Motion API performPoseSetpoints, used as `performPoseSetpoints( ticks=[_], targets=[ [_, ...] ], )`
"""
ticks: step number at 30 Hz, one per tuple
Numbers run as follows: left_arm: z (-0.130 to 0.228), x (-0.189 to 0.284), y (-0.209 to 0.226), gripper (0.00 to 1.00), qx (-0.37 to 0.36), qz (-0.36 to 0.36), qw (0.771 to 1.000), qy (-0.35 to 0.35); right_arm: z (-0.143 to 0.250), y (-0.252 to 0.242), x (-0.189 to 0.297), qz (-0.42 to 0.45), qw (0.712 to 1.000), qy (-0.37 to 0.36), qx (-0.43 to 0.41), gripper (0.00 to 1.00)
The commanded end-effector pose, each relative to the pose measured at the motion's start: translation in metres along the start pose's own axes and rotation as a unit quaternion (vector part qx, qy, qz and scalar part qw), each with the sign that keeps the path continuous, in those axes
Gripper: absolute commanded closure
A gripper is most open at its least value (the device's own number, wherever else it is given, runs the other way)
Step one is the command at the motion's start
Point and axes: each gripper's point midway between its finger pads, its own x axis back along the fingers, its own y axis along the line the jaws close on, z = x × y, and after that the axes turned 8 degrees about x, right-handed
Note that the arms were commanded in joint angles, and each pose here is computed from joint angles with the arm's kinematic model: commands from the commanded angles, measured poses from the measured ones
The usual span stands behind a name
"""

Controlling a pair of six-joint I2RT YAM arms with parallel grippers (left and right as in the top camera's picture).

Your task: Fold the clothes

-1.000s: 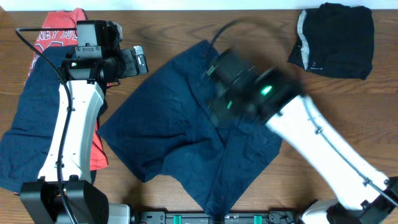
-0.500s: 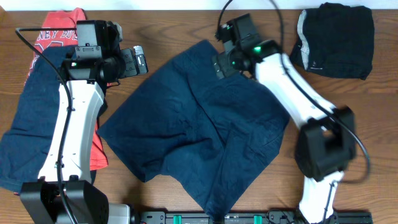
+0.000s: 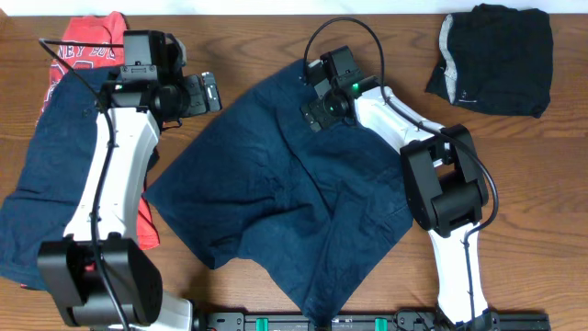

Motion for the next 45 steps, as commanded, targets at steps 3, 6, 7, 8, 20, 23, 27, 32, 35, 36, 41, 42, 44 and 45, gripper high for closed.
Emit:
performPoseSetpoints(
  ticks=[3, 6, 7, 8, 20, 23, 27, 32, 35, 36, 41, 42, 44, 45],
  targets=[
    [0.006, -0.012, 0.008, 0.02, 0.002, -0.011, 1.000, 0.015, 0.019, -0.001, -0.024, 0.002, 1.000, 0.022, 0.005, 0.18],
    [0.008, -0.017, 0.009, 0.02, 0.003, -0.013, 1.000, 0.021, 0.027, -0.019, -0.027, 0.039, 0.999, 0.034, -0.013, 0.22],
    [0.009, -0.018, 0.008, 0.02, 0.003, -0.012, 1.000, 0.024, 0.031, -0.028, -0.027, 0.053, 0.998, 0.039, -0.019, 0.22],
    [0.009, -0.019, 0.009, 0.02, 0.003, -0.012, 1.000, 0.025, 0.036, -0.035, -0.028, 0.064, 0.997, 0.045, -0.023, 0.23],
    [0.010, -0.019, 0.009, 0.02, 0.003, -0.012, 1.000, 0.027, 0.100, -0.125, -0.031, 0.130, 0.975, 0.080, -0.163, 0.24],
    [0.010, -0.020, 0.008, 0.02, 0.002, -0.012, 1.000, 0.027, 0.113, -0.148, -0.022, 0.141, 0.965, 0.080, -0.205, 0.24],
    [0.012, -0.024, 0.010, 0.02, 0.003, -0.014, 0.999, 0.033, 0.119, -0.166, -0.007, 0.140, 0.956, 0.089, -0.241, 0.24],
    [0.023, -0.043, 0.013, 0.02, 0.008, -0.015, 0.998, 0.061, 0.091, -0.182, 0.030, 0.138, 0.948, 0.095, -0.269, 0.25],
    [0.032, -0.056, 0.011, 0.02, 0.012, -0.003, 0.996, 0.085, 0.063, -0.184, 0.058, 0.123, 0.951, 0.083, -0.270, 0.22],
    [0.035, -0.060, 0.011, 0.02, 0.013, -0.001, 0.996, 0.092, 0.050, -0.183, 0.069, 0.113, 0.953, 0.075, -0.270, 0.20],
    [0.053, -0.070, -0.005, 0.02, -0.009, 0.040, 0.990, 0.132, 0.005, -0.172, 0.121, 0.067, 0.964, 0.041, -0.253, 0.11],
    [0.059, -0.069, -0.013, 0.02, -0.023, 0.059, 0.988, 0.142, -0.001, -0.170, 0.131, 0.063, 0.966, 0.036, -0.247, 0.09],
    [0.071, -0.065, -0.027, 0.02, -0.045, 0.085, 0.982, 0.164, -0.008, -0.169, 0.145, 0.063, 0.969, 0.032, -0.238, 0.08],
    [0.080, -0.063, -0.035, 0.02, -0.058, 0.096, 0.977, 0.179, -0.010, -0.168, 0.151, 0.063, 0.970, 0.031, -0.231, 0.08]
  ],
)
